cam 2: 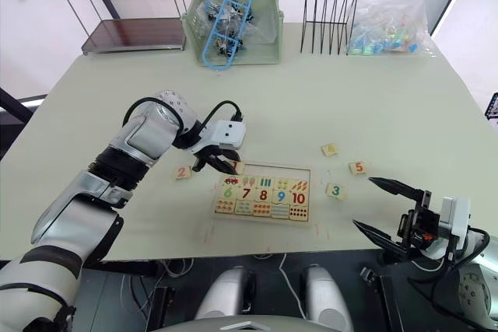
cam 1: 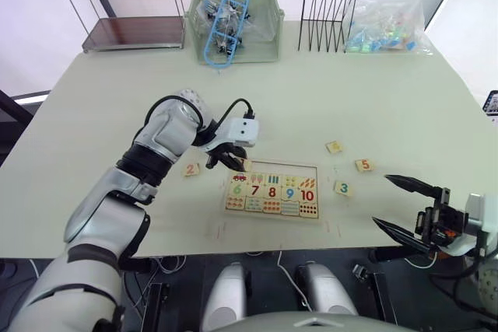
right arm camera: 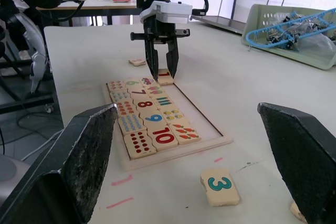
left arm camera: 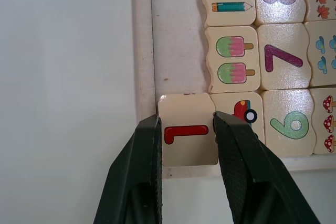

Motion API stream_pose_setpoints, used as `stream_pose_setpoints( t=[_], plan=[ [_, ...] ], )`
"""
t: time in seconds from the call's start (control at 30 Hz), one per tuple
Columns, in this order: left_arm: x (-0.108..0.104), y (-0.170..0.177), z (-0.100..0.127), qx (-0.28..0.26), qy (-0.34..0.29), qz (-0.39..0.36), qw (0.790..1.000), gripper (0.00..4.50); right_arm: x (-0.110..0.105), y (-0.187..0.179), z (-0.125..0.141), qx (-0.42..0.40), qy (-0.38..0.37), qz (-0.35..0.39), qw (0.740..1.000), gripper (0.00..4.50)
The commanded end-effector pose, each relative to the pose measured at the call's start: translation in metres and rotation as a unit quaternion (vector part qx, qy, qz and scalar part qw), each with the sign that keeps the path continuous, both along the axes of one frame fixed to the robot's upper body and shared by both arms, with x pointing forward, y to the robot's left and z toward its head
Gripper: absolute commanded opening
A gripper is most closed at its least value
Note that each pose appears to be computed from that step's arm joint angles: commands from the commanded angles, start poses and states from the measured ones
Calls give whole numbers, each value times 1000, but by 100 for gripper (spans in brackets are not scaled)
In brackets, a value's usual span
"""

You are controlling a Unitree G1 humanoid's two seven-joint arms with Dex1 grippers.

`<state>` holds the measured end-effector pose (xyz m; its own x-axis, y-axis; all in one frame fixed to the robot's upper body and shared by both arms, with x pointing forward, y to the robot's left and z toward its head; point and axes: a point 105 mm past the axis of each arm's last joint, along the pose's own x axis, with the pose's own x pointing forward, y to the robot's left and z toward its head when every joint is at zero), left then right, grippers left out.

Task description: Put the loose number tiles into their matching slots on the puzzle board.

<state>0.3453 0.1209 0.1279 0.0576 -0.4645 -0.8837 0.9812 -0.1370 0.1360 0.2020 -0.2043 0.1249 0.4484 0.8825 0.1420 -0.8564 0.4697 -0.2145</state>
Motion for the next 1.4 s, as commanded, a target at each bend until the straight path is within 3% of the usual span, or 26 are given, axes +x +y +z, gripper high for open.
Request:
stream_pose_setpoints(
  t=[0.03, 0.07, 0.1, 0.17, 0.3, 0.57, 0.77, 1.03, 1.13, 1.17, 1.3, 1.33, 1.4],
  plan=[
    [1, -5, 11, -4, -14, -16, 1000, 95, -2, -2, 7, -3, -20, -5, 1000, 450],
    [1, -6, 11, -5, -13, -16, 1000, 201, -2, -2, 6, -4, -20, -5, 1000, 450],
    [1, -6, 11, -6, -13, -17, 1000, 220, -2, -2, 6, -4, -20, -5, 1000, 450],
    [1, -5, 11, -5, -11, -18, 1000, 308, -2, -2, 5, -5, -19, -5, 1000, 450],
    [0, -3, 11, -4, -9, -19, 1000, 443, -2, -3, 5, -5, -19, -6, 1000, 450],
    [2, -6, 26, -30, -6, -5, 1000, 447, -3, -3, 4, -5, -18, -6, 1000, 450],
    [14, 3, 40, -80, -9, 45, 996, 447, -4, -3, 3, -5, -19, -7, 1000, 450],
    [30, 26, 38, -143, -12, 119, 982, 447, -3, -2, 4, -3, -18, -6, 1000, 450],
    [35, 28, 35, -189, -24, 125, 974, 376, -1, -1, 5, -2, -19, -4, 1000, 450],
    [34, 26, 37, -216, -20, 114, 969, 329, -1, 0, 5, -2, -19, -3, 1000, 450],
    [38, 34, 24, -222, -32, 116, 968, 140, 1, 0, 6, -3, -20, -1, 1000, 450],
    [37, 34, 23, -227, -32, 109, 967, 72, 1, 0, 6, -3, -20, -2, 1000, 450],
    [35, 33, 20, -232, -32, 96, 967, 2, 1, 0, 6, -3, -20, -3, 1000, 450]
  ],
)
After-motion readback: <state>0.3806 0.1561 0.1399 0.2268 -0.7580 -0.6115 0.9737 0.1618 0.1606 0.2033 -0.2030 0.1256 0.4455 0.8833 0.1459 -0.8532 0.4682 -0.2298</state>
